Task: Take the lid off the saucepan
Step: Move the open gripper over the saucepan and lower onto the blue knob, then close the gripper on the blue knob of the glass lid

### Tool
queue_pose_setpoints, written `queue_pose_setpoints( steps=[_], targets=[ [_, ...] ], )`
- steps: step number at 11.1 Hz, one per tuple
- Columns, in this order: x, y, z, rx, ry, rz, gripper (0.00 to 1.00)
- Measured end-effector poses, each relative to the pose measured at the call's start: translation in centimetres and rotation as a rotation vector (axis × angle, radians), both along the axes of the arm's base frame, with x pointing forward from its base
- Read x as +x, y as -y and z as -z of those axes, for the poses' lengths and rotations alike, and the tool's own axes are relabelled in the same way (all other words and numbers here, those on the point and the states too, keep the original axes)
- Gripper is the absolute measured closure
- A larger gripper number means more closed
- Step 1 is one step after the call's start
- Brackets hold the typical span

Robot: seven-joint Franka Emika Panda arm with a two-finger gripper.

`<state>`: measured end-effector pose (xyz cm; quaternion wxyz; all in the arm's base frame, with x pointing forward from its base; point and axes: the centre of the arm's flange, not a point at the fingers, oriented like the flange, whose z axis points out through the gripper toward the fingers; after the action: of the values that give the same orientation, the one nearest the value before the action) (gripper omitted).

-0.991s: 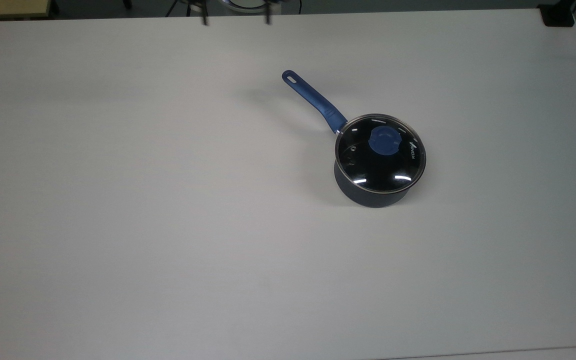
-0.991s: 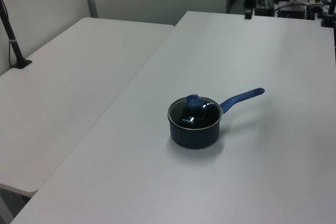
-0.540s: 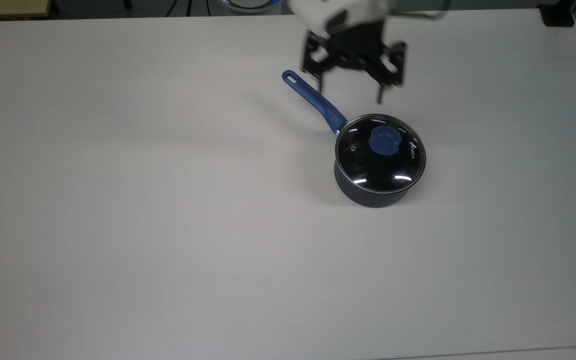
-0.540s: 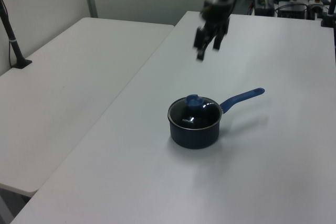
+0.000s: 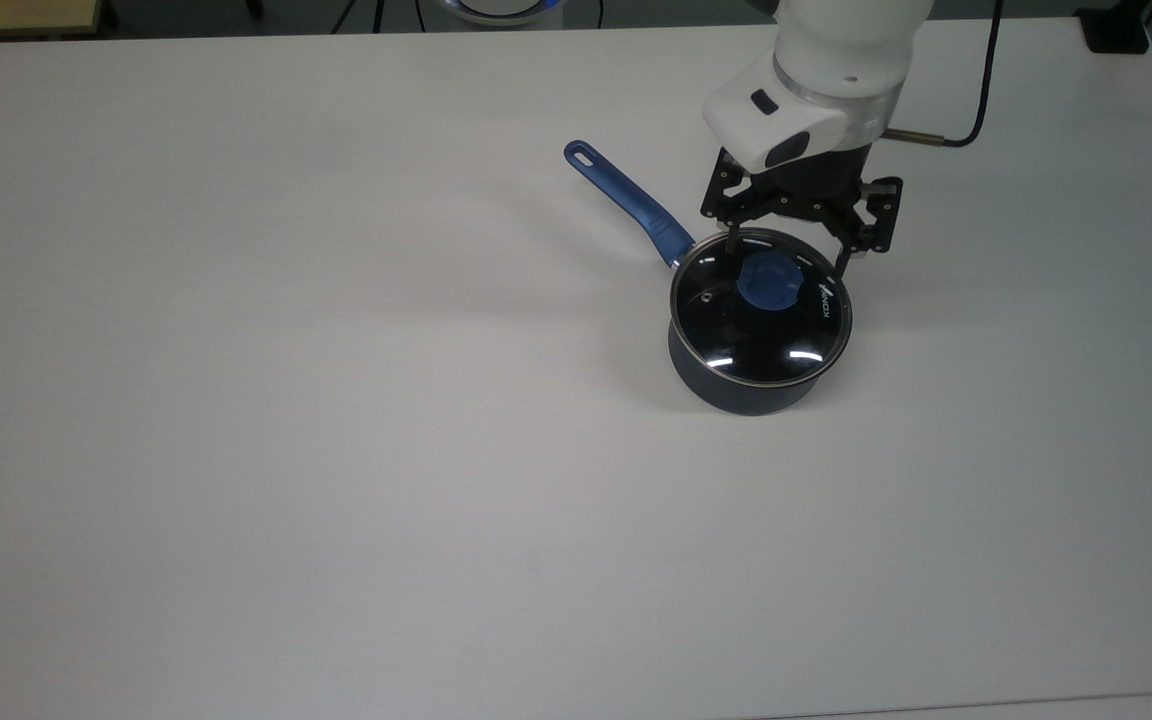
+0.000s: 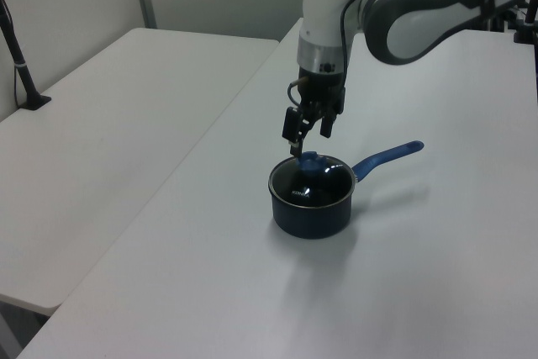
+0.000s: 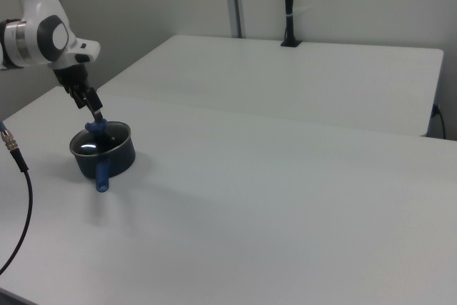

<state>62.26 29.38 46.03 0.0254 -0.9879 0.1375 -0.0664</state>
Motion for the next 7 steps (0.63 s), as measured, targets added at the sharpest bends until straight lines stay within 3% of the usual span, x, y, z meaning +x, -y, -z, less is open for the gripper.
queue_pose_setpoints(
  steps=[7],
  targets=[
    [0.3,-1.2,4.9,-0.078,-0.028,0.047,0.0]
  ],
)
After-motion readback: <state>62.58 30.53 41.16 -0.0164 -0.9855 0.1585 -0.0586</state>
